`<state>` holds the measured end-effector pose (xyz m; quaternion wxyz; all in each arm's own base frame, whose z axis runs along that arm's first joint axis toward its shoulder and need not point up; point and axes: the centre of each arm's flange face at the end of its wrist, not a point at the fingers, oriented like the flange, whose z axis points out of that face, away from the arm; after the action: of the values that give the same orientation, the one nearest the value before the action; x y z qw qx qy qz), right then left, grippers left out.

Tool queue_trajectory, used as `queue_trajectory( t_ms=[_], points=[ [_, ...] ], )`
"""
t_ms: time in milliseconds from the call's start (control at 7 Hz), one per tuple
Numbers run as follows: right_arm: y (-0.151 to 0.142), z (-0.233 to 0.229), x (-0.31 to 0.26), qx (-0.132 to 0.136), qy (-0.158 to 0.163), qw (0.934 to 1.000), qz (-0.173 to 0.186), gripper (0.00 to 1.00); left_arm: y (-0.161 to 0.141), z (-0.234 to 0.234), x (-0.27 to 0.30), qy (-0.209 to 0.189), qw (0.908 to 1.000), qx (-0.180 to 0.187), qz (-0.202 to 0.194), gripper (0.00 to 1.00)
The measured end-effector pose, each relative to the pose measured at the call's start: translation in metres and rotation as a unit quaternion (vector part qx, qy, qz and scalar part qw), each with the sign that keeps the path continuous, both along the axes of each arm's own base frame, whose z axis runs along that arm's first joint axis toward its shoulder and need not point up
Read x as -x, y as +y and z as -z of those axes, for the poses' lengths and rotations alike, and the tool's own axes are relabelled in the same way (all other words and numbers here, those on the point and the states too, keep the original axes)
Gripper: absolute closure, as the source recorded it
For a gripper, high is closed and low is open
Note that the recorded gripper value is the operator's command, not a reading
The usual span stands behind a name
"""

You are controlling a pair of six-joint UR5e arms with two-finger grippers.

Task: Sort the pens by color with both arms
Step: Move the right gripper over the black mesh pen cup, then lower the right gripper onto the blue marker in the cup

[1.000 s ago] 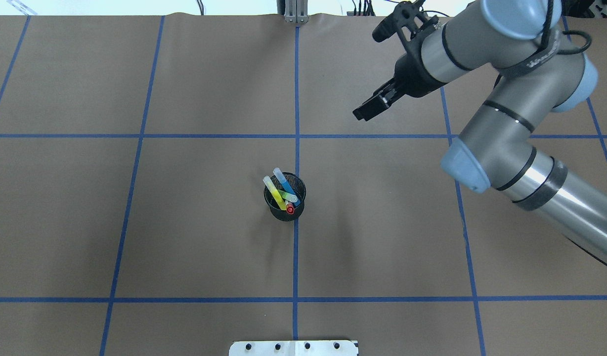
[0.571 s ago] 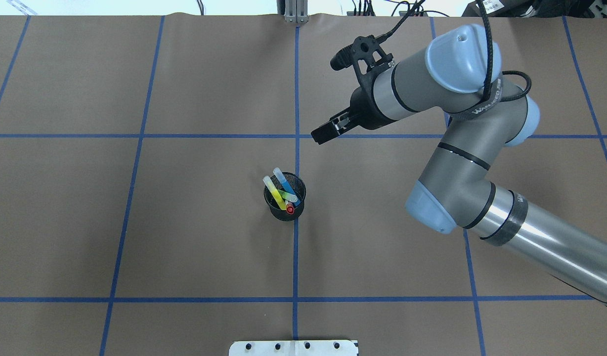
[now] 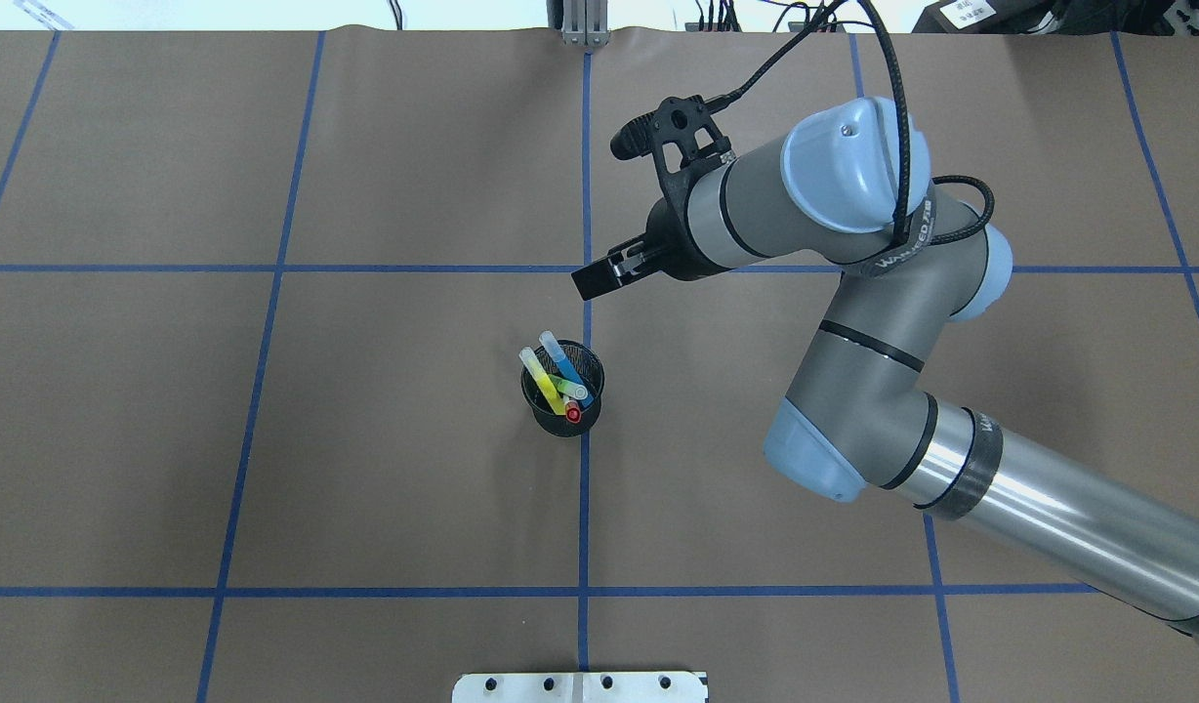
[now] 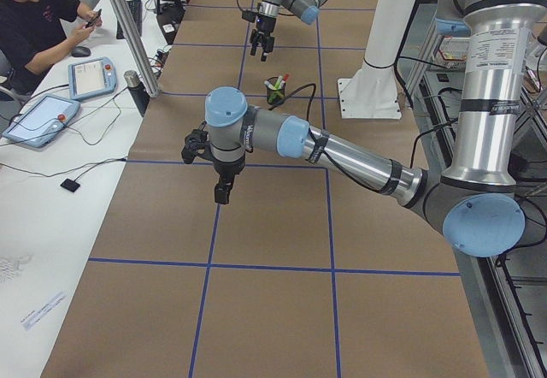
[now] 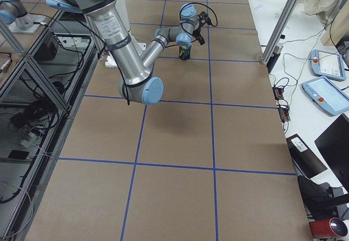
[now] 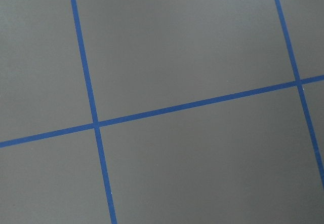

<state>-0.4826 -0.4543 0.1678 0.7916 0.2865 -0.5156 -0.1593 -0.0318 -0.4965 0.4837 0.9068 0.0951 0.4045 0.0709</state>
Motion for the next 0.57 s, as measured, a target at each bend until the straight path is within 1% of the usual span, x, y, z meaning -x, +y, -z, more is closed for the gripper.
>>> queue_trajectory(
  t_ms=[143,429,571],
  points=[
    [0.007,-0.001,0.010,0.000,0.004,0.9999,-0.011,0.01,0.000,0.000,0.000,0.000,1.0000,0.000,0.000,0.01],
    [0.018,-0.005,0.030,-0.002,0.012,0.9998,-0.018,0.03,0.000,0.000,0.000,0.000,1.0000,0.000,0.000,0.01],
    [0.026,-0.006,0.039,-0.005,0.015,0.9997,-0.020,0.05,0.000,0.000,0.000,0.000,1.0000,0.000,0.000,0.01]
  ],
)
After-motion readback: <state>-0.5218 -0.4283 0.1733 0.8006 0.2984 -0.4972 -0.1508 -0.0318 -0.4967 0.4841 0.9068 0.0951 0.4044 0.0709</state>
